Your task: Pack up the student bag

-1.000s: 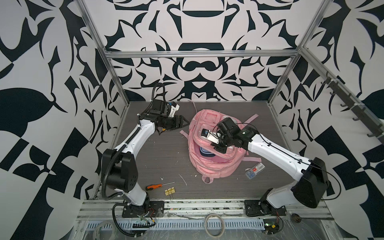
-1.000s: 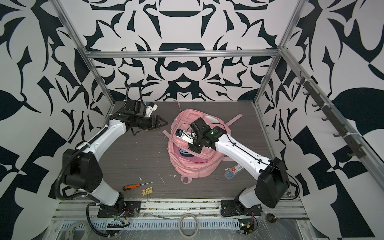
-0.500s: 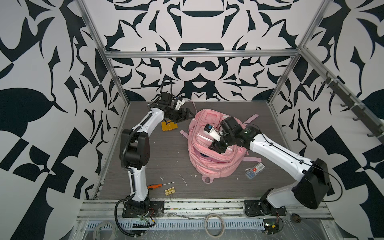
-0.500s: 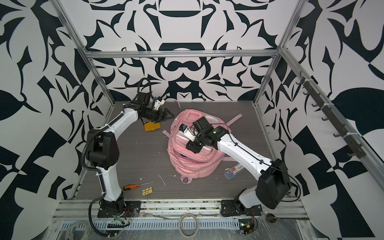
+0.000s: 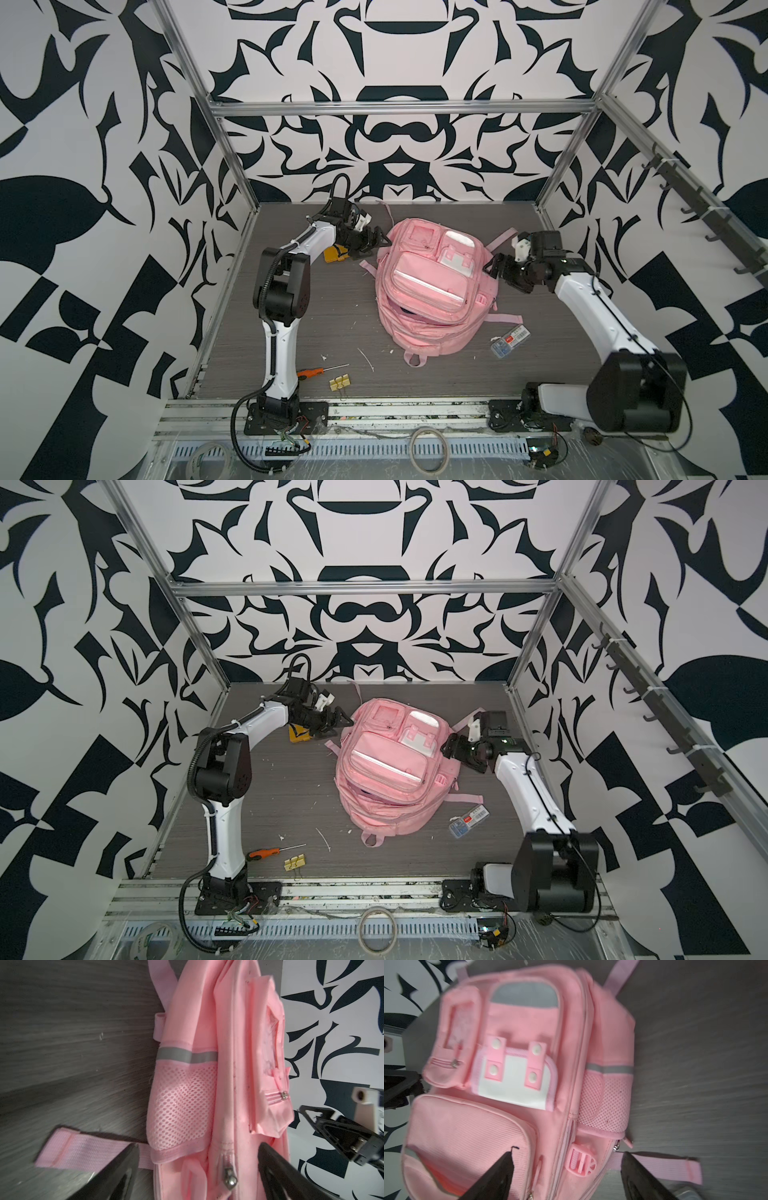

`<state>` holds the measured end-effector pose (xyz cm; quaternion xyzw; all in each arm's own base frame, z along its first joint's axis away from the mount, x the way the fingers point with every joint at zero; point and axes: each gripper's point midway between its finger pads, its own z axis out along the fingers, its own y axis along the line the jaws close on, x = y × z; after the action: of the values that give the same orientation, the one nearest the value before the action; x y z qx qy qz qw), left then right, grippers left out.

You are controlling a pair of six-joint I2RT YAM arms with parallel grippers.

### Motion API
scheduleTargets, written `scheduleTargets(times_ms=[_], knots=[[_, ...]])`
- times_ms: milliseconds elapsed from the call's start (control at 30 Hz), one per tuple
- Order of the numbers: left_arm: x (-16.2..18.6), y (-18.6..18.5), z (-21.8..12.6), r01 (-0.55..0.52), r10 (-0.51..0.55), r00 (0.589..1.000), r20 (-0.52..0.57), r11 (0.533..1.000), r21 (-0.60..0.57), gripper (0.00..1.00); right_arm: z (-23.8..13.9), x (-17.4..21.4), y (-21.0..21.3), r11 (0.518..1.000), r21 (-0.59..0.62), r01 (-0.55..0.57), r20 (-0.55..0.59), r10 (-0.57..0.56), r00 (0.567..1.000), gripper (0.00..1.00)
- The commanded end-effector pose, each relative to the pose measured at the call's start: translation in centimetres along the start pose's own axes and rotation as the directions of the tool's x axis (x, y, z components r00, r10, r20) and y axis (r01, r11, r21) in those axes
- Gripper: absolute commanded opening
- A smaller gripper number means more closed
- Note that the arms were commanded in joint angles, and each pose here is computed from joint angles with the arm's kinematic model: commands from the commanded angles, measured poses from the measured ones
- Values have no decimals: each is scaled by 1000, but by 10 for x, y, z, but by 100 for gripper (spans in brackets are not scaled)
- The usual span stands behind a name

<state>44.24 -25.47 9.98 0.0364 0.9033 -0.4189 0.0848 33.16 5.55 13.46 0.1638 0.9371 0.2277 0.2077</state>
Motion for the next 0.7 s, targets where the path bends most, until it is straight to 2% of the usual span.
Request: scheduleTargets(times_ms=[0, 133, 200, 267, 467, 567, 667], knots=[[18, -8, 2, 17, -16, 999, -28, 999, 32, 90, 14, -9, 13, 993, -87, -84, -5, 84, 996, 84], [32, -13, 8, 25, -24, 999, -41, 999, 38, 86, 39, -18, 10, 992, -101, -82, -28, 79, 996, 84], [41, -16, 10, 31, -29, 998, -50, 999, 39, 86, 51, -28, 11, 992, -111, -61, -34, 57, 998, 84], [50, -21, 12, 29, -26, 998, -58, 999, 43, 81, 61, -40, 11, 994, -105, -32, -36, 28, 999, 84], [84, -34, 17, 11, -8, 995, -101, 999, 31, 79, 96, -73, 14, 992, -117, 41, -74, -50, 996, 79], [93, -29, 4, -2, 0, 996, -88, 1000, -26, 79, 99, -88, 20, 989, -120, 91, -61, -99, 993, 77], [99, -19, -15, -77, 64, 994, -92, 987, -141, 82, 84, -101, 27, 983, -103, 154, -30, -157, 987, 76]])
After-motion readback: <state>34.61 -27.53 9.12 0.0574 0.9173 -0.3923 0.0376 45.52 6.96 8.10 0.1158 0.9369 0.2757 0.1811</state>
